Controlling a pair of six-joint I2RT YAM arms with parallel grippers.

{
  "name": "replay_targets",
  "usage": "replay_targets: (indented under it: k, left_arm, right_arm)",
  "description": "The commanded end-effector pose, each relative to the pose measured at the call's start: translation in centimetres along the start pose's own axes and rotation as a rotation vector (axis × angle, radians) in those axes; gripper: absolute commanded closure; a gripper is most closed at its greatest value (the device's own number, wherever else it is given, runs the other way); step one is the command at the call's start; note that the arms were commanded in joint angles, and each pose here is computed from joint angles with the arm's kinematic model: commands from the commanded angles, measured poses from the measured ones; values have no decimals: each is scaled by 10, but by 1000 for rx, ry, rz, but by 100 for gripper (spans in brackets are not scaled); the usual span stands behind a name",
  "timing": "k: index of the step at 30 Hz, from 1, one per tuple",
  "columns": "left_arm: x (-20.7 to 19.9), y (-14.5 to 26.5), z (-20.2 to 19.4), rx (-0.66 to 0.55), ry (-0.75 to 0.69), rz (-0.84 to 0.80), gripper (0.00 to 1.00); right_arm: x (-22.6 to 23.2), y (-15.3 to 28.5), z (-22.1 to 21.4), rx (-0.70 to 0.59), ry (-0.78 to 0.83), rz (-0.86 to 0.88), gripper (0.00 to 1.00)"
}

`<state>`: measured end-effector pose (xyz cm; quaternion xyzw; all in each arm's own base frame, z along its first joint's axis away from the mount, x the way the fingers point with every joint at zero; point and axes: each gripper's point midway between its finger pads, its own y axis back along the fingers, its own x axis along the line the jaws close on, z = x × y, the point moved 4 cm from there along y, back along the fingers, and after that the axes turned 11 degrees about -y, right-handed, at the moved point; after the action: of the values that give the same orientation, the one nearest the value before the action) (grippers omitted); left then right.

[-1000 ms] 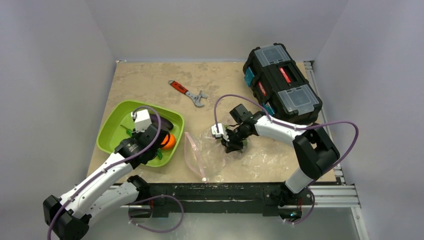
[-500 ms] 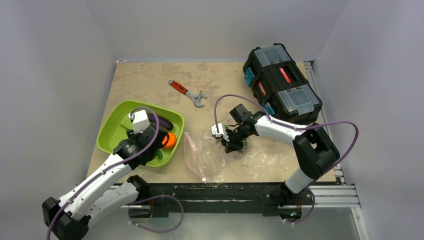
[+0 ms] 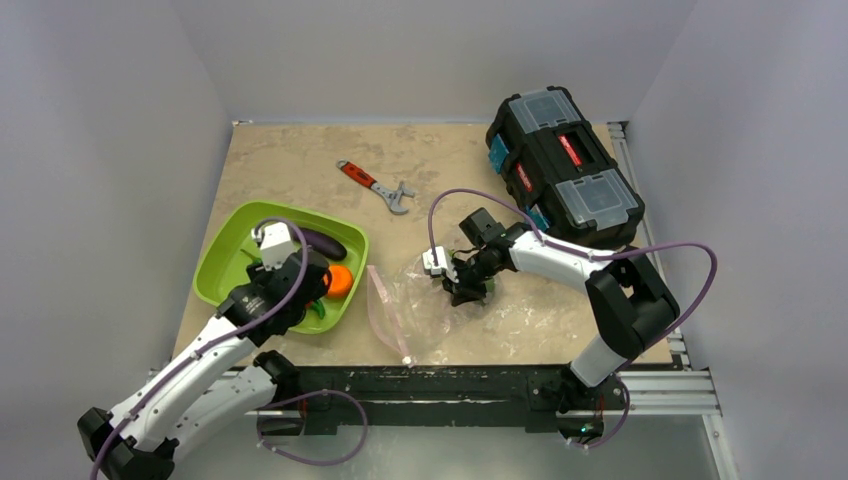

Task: Open the zip-top bag and remove the fake food
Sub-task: Place the fake fruit in the bin.

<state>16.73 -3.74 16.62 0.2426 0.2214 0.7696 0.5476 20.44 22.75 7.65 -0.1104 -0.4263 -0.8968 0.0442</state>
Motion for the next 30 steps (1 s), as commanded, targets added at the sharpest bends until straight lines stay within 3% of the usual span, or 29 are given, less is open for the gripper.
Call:
replay_targets:
  k: [1,17,30]
  left_arm:
    - [-6,12,15,-23,18,-86,28]
    - [-53,52,23,-105,-74,-611,19]
    - [-91,63,8,-16,-82,-860,15]
  right_arm:
    - [-2,8,12,-39,33,-17,93]
    - [-2,13,14,-48,64,-43,92]
    - [-8,21,13,-47,79,-103,91]
